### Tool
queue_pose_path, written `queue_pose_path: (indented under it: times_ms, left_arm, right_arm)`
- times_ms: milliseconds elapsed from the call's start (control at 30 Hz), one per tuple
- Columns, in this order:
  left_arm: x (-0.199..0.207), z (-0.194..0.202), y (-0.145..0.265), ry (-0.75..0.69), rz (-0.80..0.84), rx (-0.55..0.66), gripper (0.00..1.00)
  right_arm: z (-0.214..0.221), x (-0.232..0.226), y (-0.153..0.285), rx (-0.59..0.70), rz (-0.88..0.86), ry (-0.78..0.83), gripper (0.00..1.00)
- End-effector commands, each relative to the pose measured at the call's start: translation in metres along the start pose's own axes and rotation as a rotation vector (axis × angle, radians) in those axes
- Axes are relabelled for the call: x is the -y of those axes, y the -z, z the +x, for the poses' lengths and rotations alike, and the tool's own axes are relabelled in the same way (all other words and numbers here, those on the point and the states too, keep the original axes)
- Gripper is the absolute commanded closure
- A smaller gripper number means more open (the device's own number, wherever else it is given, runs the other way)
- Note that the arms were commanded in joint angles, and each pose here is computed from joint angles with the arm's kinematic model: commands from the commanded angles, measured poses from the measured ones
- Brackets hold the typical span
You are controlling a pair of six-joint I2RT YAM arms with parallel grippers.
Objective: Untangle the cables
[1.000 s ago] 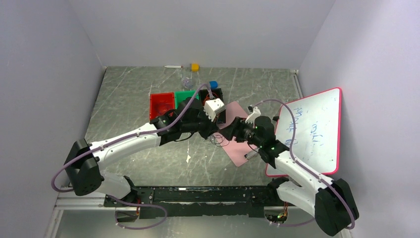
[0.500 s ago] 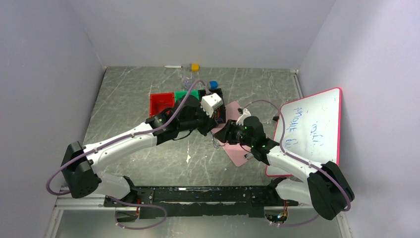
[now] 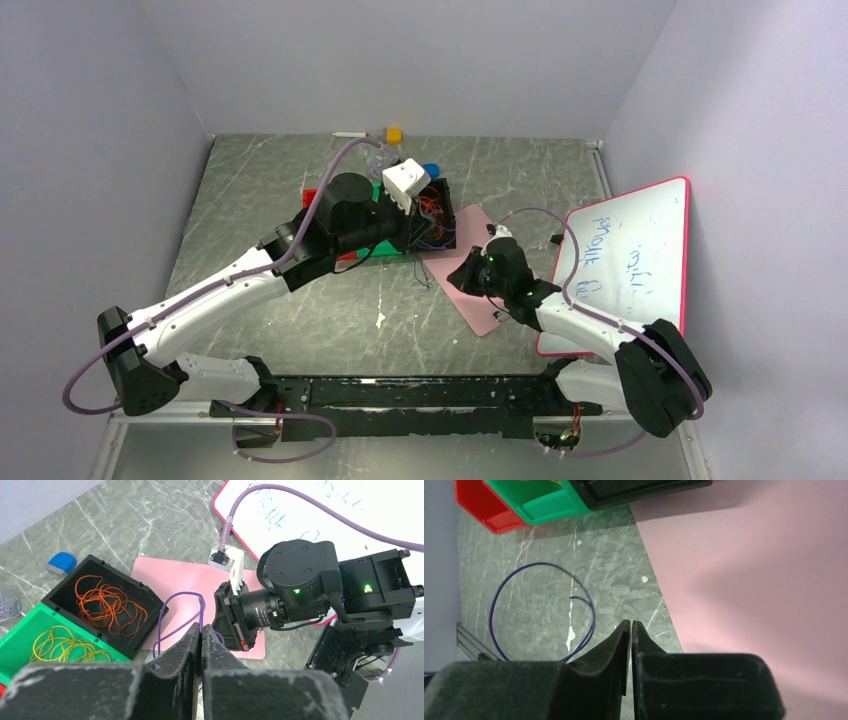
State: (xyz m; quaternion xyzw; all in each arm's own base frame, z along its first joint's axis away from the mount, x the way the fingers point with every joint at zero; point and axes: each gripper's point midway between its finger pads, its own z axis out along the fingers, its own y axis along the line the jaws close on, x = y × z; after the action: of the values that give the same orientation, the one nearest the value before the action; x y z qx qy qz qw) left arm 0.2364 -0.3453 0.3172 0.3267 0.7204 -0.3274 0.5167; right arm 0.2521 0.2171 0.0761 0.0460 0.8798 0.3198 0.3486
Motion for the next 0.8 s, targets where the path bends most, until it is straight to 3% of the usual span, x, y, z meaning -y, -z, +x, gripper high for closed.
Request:
queue_pose_path:
  times_ms: [0,67,233,333,767]
  left_arm:
    - [-0.004,-0.024,0.011,0.008,-0.018,0.042,0.93]
    - [-0.004,-0.027,0.012,0.007,-0.014,0.044,0.93]
    - [-0.003,-0.030,0.012,0.007,-0.004,0.043,0.93]
    - [-0.003,-0.031,0.011,0.008,0.002,0.044,0.93]
    - [0.002,-0.025,0.005,0.021,0.036,0.025,0.93]
  right_arm:
    - [-0.004,0.007,0.001,0.020,0.046,-0.006,0.91]
    - [-0.007,0.004,0.004,0.037,0.036,0.004,0.84]
    - [-0.023,-0.017,0.017,0.117,-0.069,0.041,0.56]
    - [-0.030,-0.034,0.025,0.148,-0.159,0.072,0.46]
    - [-0.042,-0.078,0.026,0.176,-0.365,0.106,0.37]
